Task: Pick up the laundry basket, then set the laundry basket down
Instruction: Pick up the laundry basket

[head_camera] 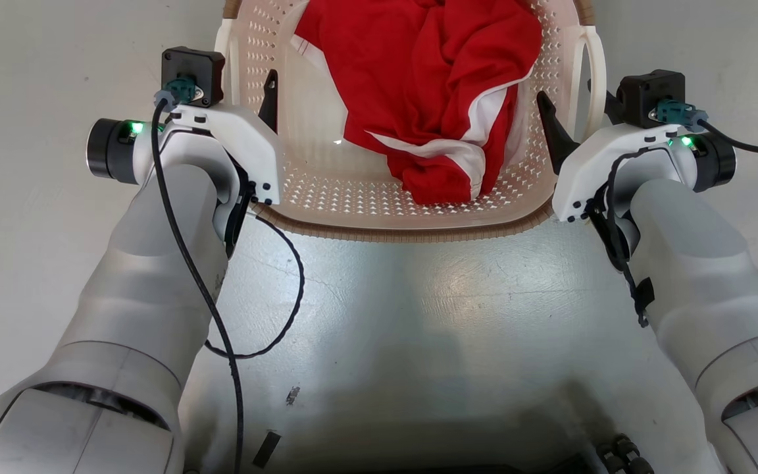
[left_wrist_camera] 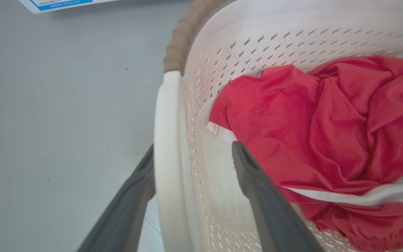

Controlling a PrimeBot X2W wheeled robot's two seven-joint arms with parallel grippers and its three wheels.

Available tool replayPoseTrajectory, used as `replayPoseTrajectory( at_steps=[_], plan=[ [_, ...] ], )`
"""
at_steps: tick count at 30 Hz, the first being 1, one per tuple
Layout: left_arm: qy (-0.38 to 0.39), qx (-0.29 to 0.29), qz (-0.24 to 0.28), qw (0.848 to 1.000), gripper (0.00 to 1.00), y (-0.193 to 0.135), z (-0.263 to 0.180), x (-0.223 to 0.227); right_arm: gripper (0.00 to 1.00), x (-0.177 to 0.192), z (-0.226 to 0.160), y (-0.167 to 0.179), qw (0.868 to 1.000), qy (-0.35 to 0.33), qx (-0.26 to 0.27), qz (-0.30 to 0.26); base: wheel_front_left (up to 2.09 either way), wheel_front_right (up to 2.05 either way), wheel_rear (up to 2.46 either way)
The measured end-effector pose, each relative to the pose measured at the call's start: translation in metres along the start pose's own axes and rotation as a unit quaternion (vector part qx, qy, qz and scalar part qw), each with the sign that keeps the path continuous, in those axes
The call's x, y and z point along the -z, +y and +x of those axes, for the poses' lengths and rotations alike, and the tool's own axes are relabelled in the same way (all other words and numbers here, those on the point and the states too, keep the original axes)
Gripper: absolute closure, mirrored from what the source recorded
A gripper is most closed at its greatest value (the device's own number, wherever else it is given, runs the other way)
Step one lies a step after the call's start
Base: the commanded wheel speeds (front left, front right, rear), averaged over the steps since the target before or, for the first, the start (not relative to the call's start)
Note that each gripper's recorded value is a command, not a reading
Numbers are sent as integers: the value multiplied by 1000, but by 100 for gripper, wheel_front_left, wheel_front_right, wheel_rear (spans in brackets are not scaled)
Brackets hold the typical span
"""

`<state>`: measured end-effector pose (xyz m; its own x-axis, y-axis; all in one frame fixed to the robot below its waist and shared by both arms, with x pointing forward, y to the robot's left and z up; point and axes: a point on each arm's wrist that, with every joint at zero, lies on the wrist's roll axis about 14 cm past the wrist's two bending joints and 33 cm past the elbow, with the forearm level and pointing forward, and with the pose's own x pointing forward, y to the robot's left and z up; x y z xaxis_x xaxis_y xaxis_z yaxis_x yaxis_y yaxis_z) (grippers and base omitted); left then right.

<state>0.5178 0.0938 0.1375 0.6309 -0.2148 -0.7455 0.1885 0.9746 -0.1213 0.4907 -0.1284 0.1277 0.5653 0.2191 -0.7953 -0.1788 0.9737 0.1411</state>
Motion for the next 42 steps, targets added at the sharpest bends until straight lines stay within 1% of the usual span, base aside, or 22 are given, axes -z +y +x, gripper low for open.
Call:
replayPoseTrajectory(
  at_steps=[6, 7, 9, 10, 11, 12, 13, 22, 27, 35, 42],
  plan=[
    [3, 1, 2, 1000, 1, 0, 0, 3, 0, 2, 0, -1, 1000, 3, 1, 2, 0, 0, 0],
    [4, 1, 2, 1000, 4, 0, 1, 3, 0, 3, 0, -1, 1000, 3, 1, 2, 0, 0, 0],
    [6, 1, 3, 1000, 4, 0, 1, 5, 0, 4, 1, -1, 1000, 5, 1, 2, 0, 0, 0],
    [6, 1, 3, 1000, 4, 0, 1, 5, 21, 4, 1, 0, 1000, 5, 0, 1, 0, 0, 0],
    [6, 0, 4, 1000, 4, 0, 0, 5, 100, 4, 1, 0, 1000, 5, -1, 0, 0, 0, 0],
    [7, -1, 7, 1000, 4, 1, 0, 5, 100, 4, 1, 1, 1000, 5, -2, -1, 0, 0, 0],
    [7, -1, 10, 1000, 100, 1, 0, 5, 100, 4, 1, 1, 1000, 4, -1, 1, 0, 0, 0],
    [0, -6, 13, 1000, 100, 3, -10, -5, 100, -8, -7, 3, 1000, -5, 0, 8, 0, 0, 0],
    [7, -7, 9, 1000, 100, 1, -22, -2, 100, -5, -19, 7, 1000, 12, -3, 3, 0, 0, 0],
    [27, -14, 17, 999, 100, -4, -54, 5, 100, 6, -54, 17, 999, 40, -12, 1, 0, 0, 0],
    [41, -15, 26, 999, 100, -14, -95, 15, 100, 23, -104, 30, 997, 69, -20, 16, 0, 0, 0]
  ],
)
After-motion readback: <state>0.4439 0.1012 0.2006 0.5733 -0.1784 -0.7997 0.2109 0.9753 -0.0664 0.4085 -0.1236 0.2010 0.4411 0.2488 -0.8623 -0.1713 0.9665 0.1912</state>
